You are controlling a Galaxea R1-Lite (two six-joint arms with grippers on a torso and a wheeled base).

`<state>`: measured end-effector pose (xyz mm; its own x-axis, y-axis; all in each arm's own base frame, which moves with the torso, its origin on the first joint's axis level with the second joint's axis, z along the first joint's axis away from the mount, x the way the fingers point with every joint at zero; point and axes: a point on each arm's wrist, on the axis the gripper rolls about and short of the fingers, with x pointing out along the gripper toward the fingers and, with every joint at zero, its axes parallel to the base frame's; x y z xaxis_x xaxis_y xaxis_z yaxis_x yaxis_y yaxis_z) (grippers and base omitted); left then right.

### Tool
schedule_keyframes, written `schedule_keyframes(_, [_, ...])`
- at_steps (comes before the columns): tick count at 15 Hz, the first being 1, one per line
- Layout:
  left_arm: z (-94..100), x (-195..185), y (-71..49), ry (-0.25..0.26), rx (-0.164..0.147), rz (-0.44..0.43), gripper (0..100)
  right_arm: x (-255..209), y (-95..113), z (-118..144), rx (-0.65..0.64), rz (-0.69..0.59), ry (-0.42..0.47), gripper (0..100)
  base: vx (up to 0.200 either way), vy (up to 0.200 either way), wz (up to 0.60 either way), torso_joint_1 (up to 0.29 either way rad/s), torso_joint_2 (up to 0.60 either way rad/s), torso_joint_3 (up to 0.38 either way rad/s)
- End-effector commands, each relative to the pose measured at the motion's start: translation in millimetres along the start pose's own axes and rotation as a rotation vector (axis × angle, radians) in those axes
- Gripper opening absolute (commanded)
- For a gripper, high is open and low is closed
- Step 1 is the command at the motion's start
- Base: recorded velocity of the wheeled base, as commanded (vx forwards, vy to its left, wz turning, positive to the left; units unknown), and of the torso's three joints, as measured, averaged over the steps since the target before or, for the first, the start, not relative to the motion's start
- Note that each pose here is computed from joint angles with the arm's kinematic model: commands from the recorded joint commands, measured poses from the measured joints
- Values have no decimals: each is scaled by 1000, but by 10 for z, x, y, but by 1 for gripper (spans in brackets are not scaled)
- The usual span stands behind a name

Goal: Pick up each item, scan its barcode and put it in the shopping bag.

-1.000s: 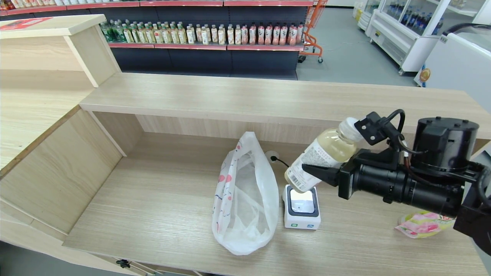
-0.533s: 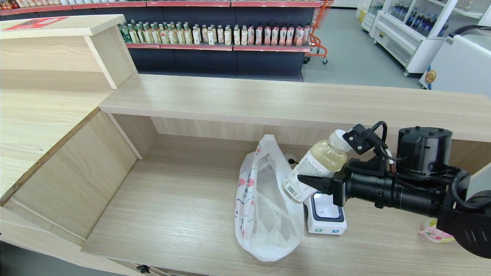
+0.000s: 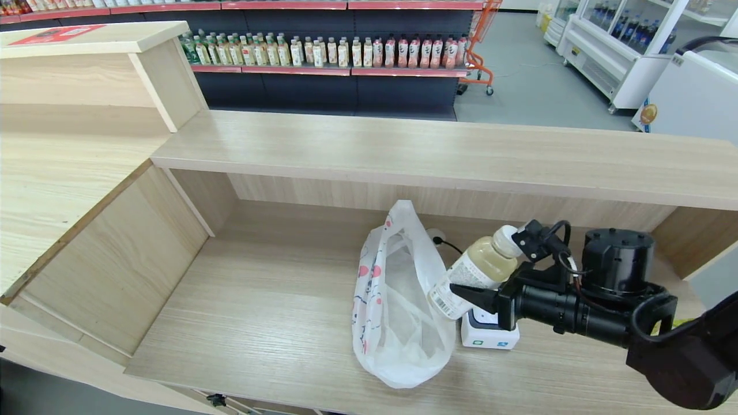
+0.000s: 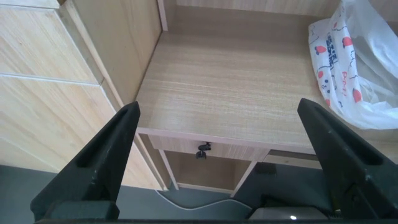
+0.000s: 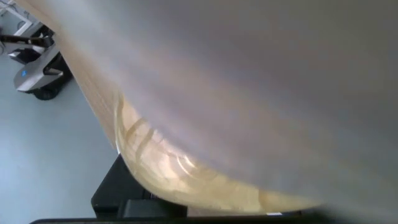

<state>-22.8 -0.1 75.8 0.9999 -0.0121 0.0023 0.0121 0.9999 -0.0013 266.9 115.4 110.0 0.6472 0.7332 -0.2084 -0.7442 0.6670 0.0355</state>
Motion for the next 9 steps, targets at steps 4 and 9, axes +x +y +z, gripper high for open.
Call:
schedule_keyframes(4, [0, 0, 0, -1, 0, 0, 100, 189, 16, -349, -1, 32, 26, 0, 0, 0, 0, 0, 0, 0])
schedule_keyframes(9, [0, 0, 0, -1, 0, 0, 100, 331, 6, -496, -62, 65, -19, 0, 0, 0, 0, 0, 0, 0])
